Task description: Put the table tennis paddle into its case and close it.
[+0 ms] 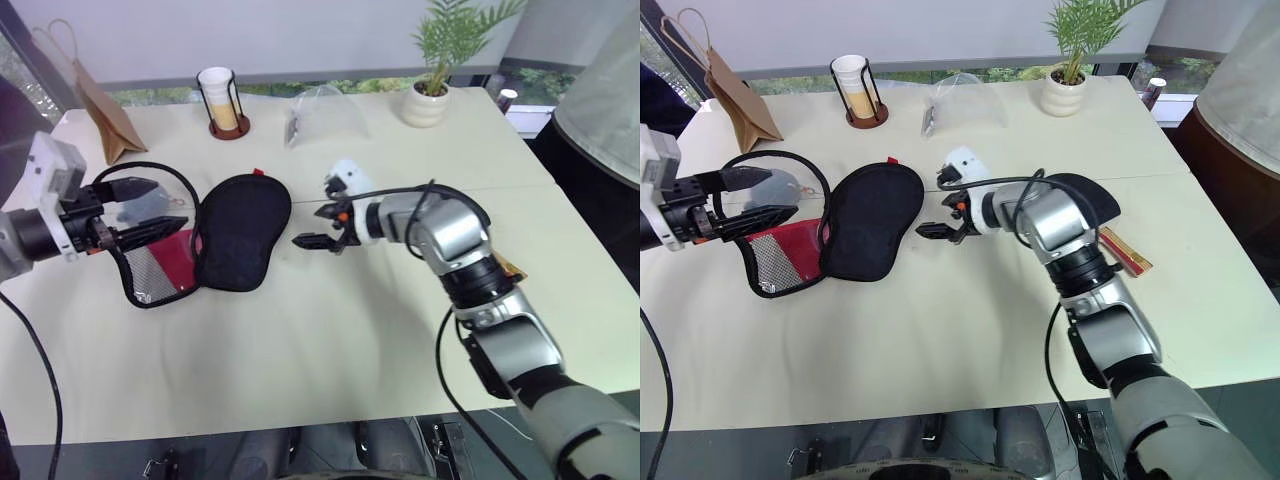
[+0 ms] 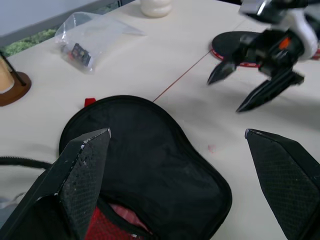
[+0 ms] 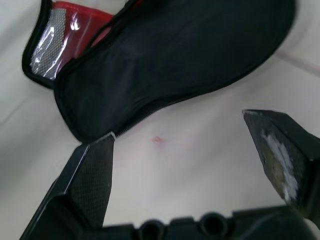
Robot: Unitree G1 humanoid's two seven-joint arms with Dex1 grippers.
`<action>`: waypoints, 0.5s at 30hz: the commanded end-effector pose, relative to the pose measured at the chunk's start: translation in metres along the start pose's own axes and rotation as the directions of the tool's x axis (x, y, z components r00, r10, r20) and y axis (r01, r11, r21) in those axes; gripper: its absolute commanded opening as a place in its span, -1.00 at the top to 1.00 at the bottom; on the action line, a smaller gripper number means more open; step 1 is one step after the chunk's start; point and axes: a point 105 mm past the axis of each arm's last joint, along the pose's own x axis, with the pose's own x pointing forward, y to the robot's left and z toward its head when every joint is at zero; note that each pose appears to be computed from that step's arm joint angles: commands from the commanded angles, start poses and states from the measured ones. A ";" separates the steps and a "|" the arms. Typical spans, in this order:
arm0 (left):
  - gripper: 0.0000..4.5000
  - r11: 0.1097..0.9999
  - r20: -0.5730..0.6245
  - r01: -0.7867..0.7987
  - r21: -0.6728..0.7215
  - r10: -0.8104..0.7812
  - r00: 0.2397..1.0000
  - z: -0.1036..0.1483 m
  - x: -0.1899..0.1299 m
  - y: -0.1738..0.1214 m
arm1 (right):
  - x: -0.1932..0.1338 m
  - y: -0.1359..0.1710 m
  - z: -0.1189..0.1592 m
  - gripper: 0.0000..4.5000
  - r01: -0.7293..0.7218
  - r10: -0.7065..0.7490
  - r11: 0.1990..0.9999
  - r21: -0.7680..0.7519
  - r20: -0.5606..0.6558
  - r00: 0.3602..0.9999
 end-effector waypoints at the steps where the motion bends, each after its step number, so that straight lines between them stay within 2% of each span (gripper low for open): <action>1: -1.00 0.998 0.028 -0.014 0.053 0.012 1.000 0.015 -0.008 -0.003 | 0.017 0.016 0.004 -0.98 -0.024 0.024 1.000 0.001 -0.022 0.999; 8: -1.00 0.999 0.029 0.028 0.045 -0.030 0.999 0.015 -0.008 -0.017 | 0.047 0.042 -0.002 -0.98 -0.105 0.108 0.993 0.062 -0.048 0.993; 15: -1.00 0.998 0.018 0.033 0.053 -0.034 0.999 0.017 -0.008 -0.019 | 0.074 0.048 0.005 -0.98 -0.097 0.100 0.993 0.062 -0.051 0.994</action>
